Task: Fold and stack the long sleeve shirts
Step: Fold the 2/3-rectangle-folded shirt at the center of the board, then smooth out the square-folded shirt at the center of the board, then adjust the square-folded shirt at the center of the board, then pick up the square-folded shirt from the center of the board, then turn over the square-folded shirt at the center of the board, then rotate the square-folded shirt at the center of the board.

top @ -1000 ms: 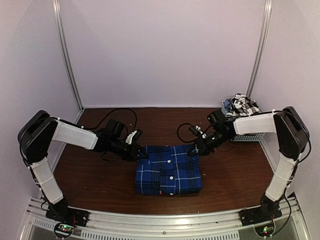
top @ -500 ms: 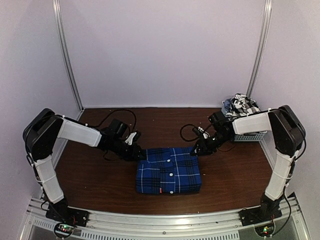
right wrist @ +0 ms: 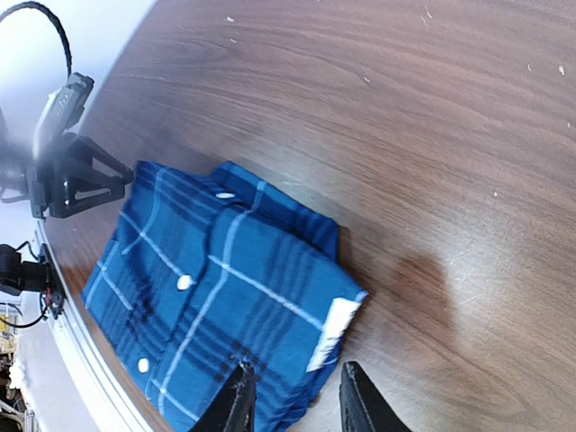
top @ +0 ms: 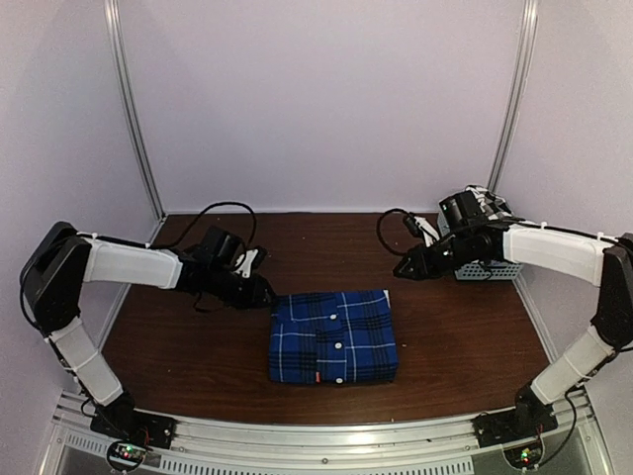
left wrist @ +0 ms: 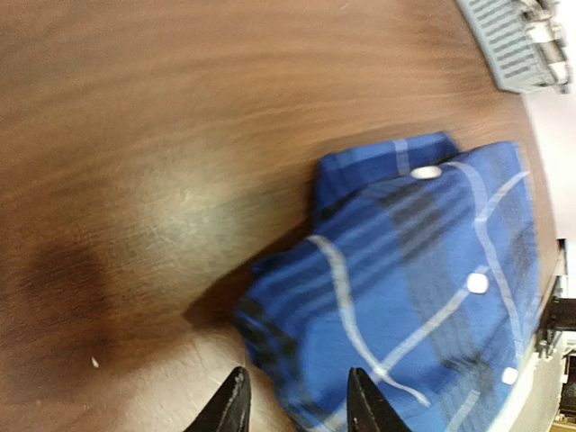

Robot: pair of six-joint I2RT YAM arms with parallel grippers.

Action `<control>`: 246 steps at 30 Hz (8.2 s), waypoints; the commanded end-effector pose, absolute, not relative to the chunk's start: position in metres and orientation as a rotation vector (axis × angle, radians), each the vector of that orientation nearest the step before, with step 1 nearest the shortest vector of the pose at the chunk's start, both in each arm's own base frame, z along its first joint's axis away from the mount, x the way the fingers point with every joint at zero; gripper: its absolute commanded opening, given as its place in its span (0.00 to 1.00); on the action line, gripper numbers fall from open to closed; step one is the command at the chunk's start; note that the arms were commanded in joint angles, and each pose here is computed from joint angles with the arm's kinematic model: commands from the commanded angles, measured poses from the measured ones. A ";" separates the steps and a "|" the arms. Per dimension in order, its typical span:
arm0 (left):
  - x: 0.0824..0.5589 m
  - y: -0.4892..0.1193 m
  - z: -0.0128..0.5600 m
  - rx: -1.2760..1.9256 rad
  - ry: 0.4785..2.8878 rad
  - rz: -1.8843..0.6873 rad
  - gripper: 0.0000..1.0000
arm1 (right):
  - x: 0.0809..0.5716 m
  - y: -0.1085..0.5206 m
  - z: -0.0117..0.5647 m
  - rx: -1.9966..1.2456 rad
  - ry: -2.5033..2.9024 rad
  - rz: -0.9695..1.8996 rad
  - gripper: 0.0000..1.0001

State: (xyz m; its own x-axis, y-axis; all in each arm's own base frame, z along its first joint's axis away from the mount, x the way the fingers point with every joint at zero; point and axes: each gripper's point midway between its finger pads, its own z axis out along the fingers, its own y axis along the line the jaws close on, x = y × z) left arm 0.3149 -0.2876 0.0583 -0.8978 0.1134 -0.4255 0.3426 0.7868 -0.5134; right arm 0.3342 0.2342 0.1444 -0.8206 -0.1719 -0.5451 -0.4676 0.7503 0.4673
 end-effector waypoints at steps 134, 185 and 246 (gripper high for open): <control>0.100 -0.329 0.028 0.435 2.582 -0.909 0.40 | 0.214 0.327 0.040 -0.684 2.680 1.477 0.64; 0.229 -0.260 0.089 0.195 2.511 -0.604 0.47 | 0.356 0.115 0.218 -0.170 2.595 -0.289 0.00; 0.222 -0.314 0.084 0.064 2.437 -1.111 0.85 | 0.264 0.254 0.058 -0.262 2.653 0.948 0.73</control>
State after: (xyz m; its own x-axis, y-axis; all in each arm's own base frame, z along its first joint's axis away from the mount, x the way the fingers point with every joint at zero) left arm 0.2155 -0.3086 0.0749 -0.9015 -0.0946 -0.4224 0.2361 0.7103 -0.6631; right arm 0.2832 0.2363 0.0424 -0.9463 -0.0592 -0.3178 -0.2297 0.8146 0.5325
